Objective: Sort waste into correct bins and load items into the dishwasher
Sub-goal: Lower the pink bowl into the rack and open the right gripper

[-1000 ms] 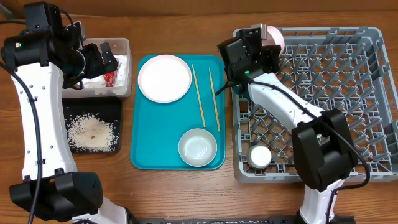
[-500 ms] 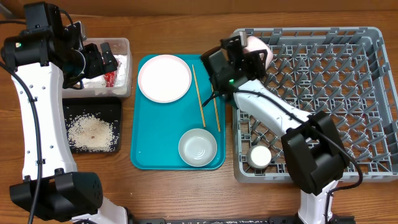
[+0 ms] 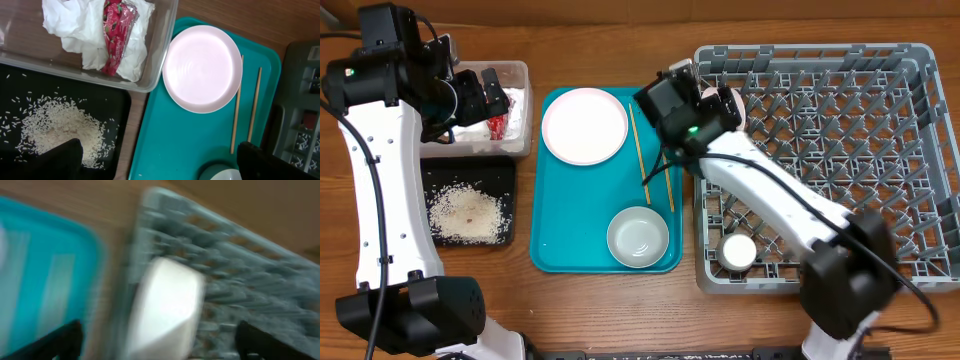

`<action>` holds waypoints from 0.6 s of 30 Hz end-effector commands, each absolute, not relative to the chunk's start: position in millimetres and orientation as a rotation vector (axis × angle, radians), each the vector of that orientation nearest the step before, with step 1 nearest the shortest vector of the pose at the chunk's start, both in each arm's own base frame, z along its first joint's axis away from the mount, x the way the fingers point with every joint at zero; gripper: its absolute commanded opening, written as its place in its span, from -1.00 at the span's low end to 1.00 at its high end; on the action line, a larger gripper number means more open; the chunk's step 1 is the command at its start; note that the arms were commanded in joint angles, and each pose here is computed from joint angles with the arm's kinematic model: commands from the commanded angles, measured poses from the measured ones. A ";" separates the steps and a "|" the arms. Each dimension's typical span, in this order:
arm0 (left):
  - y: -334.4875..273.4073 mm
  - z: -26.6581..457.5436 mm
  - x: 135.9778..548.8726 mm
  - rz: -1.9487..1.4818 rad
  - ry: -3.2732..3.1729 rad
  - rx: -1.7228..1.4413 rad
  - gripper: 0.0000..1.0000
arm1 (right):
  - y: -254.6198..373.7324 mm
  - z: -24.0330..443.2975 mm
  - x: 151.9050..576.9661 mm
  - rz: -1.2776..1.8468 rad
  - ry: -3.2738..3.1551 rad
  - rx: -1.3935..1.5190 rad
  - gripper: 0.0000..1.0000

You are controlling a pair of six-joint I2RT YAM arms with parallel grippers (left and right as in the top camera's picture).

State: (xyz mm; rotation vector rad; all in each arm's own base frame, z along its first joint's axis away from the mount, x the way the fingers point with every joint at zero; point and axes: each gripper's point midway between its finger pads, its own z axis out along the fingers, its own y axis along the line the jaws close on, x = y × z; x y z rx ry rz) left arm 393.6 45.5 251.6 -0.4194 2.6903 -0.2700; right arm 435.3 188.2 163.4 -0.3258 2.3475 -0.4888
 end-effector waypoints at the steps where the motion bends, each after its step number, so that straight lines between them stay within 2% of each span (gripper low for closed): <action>1: 44.8 265.7 393.6 -0.275 2.652 -0.392 1.00 | 273.3 195.2 389.7 0.293 2.470 -0.477 1.00; 4: 45.0 265.7 393.6 -0.275 2.652 -0.393 1.00 | 297.8 187.6 356.5 0.544 2.558 -0.589 0.99; 6: 45.0 265.7 393.6 -0.275 2.652 -0.393 1.00 | 302.5 175.7 337.7 0.618 2.625 -0.622 0.79; 8: 45.0 265.7 393.6 -0.275 2.652 -0.393 1.00 | 297.8 157.0 323.2 0.586 2.709 -0.601 0.66; 13: 44.8 265.7 393.6 -0.275 2.652 -0.392 1.00 | 271.6 103.6 294.8 0.363 2.867 -0.533 0.63; 18: 45.0 265.7 393.6 -0.275 2.652 -0.393 1.00 | 252.0 66.5 268.0 0.290 2.978 -0.536 0.54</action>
